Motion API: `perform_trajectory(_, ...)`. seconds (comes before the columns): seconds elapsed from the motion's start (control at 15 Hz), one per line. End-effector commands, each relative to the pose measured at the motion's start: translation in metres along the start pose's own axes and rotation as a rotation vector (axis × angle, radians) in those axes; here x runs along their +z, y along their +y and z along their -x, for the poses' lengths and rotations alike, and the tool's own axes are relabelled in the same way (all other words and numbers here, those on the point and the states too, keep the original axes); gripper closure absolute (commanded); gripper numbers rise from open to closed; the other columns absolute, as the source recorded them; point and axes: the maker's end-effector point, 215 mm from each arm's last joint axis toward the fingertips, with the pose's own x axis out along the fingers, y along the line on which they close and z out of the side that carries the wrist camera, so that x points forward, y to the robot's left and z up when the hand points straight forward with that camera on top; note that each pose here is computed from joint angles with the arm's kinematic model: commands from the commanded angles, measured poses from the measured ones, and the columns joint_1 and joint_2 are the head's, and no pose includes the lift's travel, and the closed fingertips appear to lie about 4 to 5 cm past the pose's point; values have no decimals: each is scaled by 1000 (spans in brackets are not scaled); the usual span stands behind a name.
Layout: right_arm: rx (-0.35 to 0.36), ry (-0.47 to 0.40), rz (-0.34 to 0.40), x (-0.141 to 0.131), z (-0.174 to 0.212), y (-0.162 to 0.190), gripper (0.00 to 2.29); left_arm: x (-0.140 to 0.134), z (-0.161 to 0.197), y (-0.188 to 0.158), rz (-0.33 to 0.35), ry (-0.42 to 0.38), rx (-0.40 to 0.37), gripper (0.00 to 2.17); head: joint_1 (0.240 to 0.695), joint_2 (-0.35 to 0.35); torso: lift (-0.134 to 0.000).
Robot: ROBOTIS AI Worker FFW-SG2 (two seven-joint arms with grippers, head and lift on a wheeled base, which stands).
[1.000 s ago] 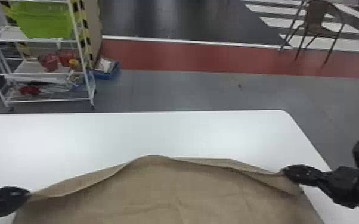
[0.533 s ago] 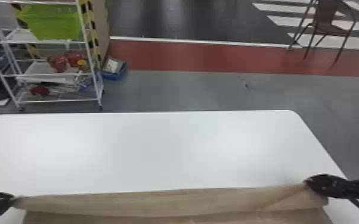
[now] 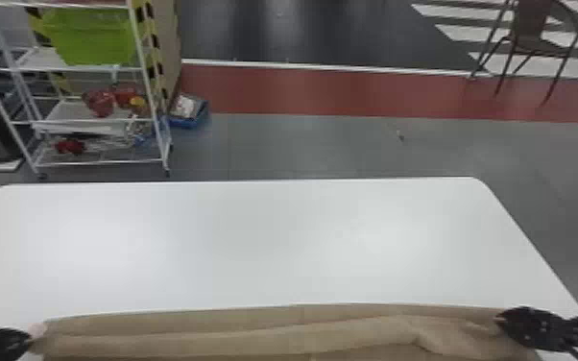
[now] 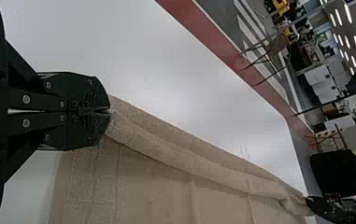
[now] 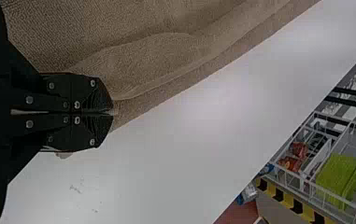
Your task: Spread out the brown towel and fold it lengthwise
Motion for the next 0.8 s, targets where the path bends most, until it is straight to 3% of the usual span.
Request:
perform_trajectory(0.0,7,23,95,6,13,12,1308,-4,9,-14,-87,27,-25,1848,695,-85,-122)
perform_trajectory(0.2,31,85,184,-5,18,20,1308,-8,22,-23,-193,57,-21,1848,695,-74,-122)
perform_trajectory(0.27,40,101,198,-11,18,21,1312,-4,25,-28,-291,57,-16,1848,695,-75,-122)
perform_trajectory(0.33,61,112,271,-13,14,29,1312,-1,24,-35,-368,57,-22,1845,695,-76,-122)
perform_trajectory(0.4,63,136,312,-20,12,34,1308,-1,26,-41,-384,60,-31,1845,695,-81,-122)
perform_trajectory(0.53,71,160,389,-27,7,43,1312,1,33,-55,-497,77,-40,1845,695,-98,-122)
perform_trajectory(0.67,69,163,406,-27,8,41,1312,10,39,-72,-715,89,-44,1848,695,-105,-122)
perform_trajectory(0.73,66,163,413,-24,9,40,1308,12,42,-73,-745,92,-36,1848,695,-113,-122)
